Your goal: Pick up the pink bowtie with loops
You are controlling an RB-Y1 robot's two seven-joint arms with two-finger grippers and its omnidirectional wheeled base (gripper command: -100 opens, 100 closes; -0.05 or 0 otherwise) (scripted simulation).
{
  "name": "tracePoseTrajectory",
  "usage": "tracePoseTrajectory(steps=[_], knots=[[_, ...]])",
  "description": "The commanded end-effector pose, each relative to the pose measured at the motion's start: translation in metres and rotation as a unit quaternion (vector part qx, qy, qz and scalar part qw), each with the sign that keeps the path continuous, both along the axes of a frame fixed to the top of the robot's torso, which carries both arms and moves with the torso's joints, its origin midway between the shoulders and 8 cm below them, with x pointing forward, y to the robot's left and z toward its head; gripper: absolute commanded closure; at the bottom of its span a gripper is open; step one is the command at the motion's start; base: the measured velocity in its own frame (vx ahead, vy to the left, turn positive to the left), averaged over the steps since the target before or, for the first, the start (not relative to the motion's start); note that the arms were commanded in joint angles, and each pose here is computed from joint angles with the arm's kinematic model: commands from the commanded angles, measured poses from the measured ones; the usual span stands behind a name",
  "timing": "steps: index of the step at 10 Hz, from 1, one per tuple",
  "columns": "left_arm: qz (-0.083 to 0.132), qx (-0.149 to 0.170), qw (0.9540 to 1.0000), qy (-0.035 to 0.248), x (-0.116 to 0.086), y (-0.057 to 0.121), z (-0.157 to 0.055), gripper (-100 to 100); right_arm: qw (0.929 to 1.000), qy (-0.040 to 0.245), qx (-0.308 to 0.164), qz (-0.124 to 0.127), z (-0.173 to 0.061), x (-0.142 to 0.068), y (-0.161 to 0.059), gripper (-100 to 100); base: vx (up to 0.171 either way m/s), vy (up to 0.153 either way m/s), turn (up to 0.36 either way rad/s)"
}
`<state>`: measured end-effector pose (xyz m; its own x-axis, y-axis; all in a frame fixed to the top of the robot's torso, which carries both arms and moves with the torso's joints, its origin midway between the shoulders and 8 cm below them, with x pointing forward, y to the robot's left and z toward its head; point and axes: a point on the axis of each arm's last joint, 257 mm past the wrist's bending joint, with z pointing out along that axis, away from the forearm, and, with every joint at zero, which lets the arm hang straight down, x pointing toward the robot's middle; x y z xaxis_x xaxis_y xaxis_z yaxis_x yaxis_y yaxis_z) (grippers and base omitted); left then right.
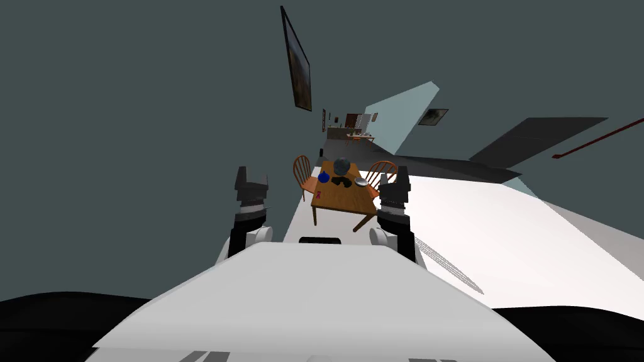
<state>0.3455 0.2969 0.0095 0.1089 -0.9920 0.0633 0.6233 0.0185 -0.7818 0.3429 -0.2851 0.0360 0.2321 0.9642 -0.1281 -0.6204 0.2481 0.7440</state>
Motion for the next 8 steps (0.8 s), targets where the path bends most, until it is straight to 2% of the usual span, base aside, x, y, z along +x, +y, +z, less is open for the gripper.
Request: tracePoseTrajectory(steps=[1,4,8], knots=[[-0.009,0.004,0.9999,0.006,0.003,0.000,-0.002,-100,1.0000,0.000,0.000,0.000,0.000,0.000,0.000,0,0.005,0.006,-0.053],[-0.030,0.000,0.9992,0.028,0.016,0.008,-0.010,-100,1.0000,0.000,0.000,0.000,0.000,0.000,0.000,0,0.013,0.023,-0.109],[-0.045,-0.033,0.9965,0.062,0.035,0.029,-0.027,-100,1.0000,0.000,0.000,0.000,0.000,0.000,0.000,0,0.021,0.027,-0.132]])
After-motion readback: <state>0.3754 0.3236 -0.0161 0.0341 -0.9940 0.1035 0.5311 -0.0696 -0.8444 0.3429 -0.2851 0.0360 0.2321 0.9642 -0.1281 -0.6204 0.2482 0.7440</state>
